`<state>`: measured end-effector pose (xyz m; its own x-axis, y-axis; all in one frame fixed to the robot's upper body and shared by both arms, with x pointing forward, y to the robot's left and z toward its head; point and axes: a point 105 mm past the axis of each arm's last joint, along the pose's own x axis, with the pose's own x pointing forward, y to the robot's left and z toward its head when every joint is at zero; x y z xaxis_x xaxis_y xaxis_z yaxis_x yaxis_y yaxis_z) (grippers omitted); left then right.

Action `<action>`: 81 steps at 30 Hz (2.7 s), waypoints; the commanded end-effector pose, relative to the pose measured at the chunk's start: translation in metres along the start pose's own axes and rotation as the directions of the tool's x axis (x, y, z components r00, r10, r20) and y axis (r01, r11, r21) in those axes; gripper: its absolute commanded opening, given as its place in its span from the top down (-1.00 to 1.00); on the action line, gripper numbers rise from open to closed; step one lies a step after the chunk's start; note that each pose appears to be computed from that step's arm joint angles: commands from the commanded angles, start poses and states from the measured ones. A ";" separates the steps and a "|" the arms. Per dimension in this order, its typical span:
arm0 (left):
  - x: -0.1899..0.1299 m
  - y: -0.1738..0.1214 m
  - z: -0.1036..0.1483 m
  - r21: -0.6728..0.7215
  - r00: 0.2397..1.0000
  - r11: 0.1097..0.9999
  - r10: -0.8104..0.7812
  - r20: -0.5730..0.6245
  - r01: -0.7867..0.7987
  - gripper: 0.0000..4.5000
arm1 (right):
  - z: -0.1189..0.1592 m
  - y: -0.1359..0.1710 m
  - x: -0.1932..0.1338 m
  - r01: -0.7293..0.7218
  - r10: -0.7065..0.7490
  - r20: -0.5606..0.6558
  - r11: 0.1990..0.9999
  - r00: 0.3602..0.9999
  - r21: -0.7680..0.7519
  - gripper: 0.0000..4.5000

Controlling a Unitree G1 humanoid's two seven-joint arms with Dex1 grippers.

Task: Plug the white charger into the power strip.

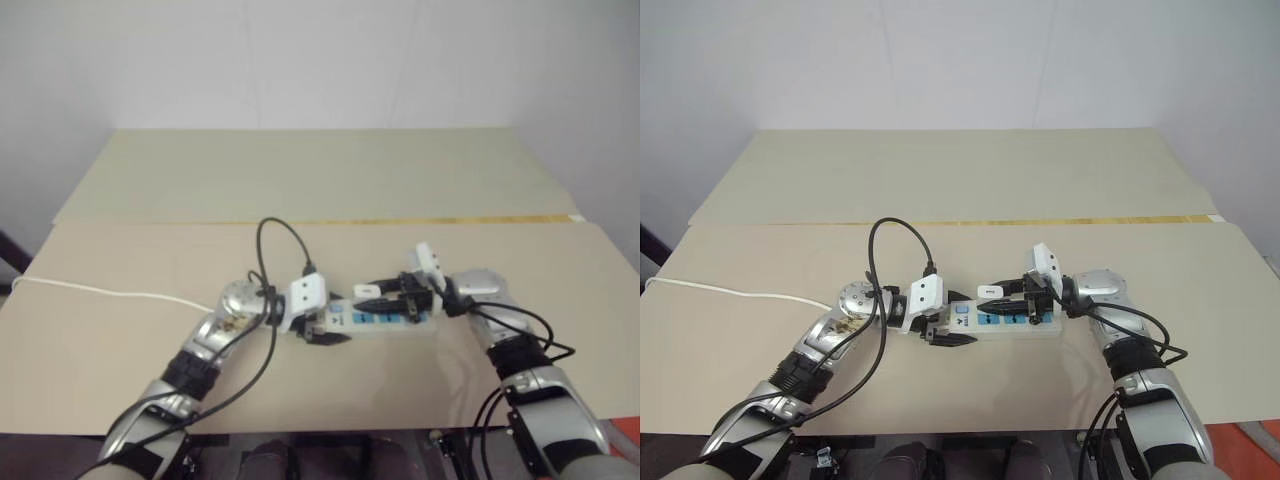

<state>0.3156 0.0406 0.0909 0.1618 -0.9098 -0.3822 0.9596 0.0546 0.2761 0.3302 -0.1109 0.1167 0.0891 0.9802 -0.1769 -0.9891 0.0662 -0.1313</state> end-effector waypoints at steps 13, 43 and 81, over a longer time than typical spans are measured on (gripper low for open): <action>-0.026 0.001 -0.020 -0.020 0.996 1.000 0.009 -0.086 -0.010 -0.49 | -0.058 0.007 -0.030 0.117 -0.086 -0.237 0.986 0.968 0.122 0.51; -0.029 0.004 -0.019 -0.018 0.995 0.999 0.034 -0.091 -0.036 -0.49 | -0.043 0.007 0.003 -0.016 0.038 -0.198 0.994 0.979 0.107 0.51; -0.033 0.003 -0.021 -0.026 0.995 0.999 0.031 -0.098 -0.033 -0.49 | -0.041 0.005 -0.015 0.104 -0.090 -0.142 0.990 0.986 0.096 -0.81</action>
<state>0.3139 0.0631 0.0886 0.1743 -0.8901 -0.4212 0.9635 0.0660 0.2593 0.3348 -0.1239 0.1079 0.1950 0.9547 -0.2246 -0.9740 0.1616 -0.1588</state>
